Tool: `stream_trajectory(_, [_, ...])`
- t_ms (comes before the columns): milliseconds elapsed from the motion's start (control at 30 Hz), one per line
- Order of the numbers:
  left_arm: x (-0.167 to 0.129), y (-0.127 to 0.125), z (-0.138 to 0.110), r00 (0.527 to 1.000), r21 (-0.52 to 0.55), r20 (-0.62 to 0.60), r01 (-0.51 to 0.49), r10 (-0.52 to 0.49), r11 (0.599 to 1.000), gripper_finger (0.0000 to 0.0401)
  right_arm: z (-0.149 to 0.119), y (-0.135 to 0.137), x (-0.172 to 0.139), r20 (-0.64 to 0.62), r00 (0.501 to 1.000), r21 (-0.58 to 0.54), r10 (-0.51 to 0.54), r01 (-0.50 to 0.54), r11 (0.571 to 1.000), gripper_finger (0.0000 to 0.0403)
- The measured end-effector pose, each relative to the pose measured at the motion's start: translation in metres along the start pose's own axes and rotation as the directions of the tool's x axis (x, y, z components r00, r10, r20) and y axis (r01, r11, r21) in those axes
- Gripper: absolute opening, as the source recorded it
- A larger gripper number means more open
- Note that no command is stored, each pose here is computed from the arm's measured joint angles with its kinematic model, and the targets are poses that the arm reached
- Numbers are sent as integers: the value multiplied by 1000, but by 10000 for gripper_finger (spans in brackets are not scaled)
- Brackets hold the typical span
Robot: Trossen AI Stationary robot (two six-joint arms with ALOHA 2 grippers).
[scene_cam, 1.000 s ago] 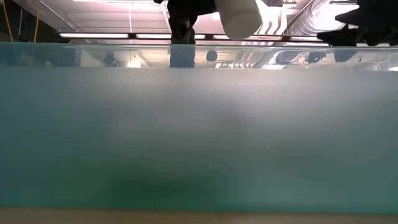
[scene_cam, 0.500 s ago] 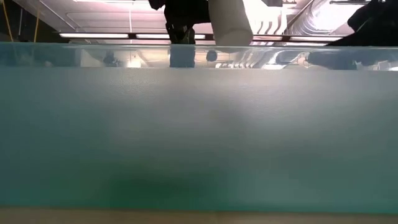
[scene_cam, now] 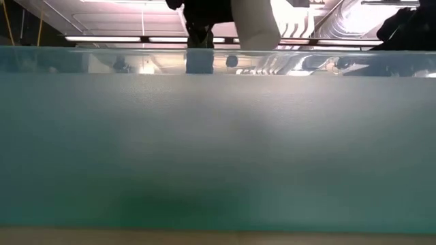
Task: Pick and place pill bottles into a basket
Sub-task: Put the white pill bottle into the green bin
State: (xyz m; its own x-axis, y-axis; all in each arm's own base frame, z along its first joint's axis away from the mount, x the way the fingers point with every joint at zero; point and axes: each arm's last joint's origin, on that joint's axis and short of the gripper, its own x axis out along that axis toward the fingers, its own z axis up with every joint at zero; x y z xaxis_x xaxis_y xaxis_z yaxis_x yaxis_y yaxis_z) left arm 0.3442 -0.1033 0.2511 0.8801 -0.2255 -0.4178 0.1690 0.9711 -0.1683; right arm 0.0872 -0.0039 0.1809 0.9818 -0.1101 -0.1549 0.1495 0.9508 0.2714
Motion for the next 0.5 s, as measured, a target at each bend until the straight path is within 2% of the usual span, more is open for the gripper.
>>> stream_trajectory(267, [26, -4, -15, 994, 31, -78, 81, -78, 996, 188, -3, -1, 0, -33, 999, -14, -10, 10, 1000, 252])
stream_trajectory(433, [37, -16, 9, 991, 144, -49, 130, -124, 981, 188, -3, -1, 0, -36, 999, -17, -12, 12, 1000, 252])
stream_trajectory(500, [44, -21, 11, 987, 192, -103, 138, -120, 972, 188, -4, -1, 0, -39, 999, -17, -14, 13, 1000, 252])
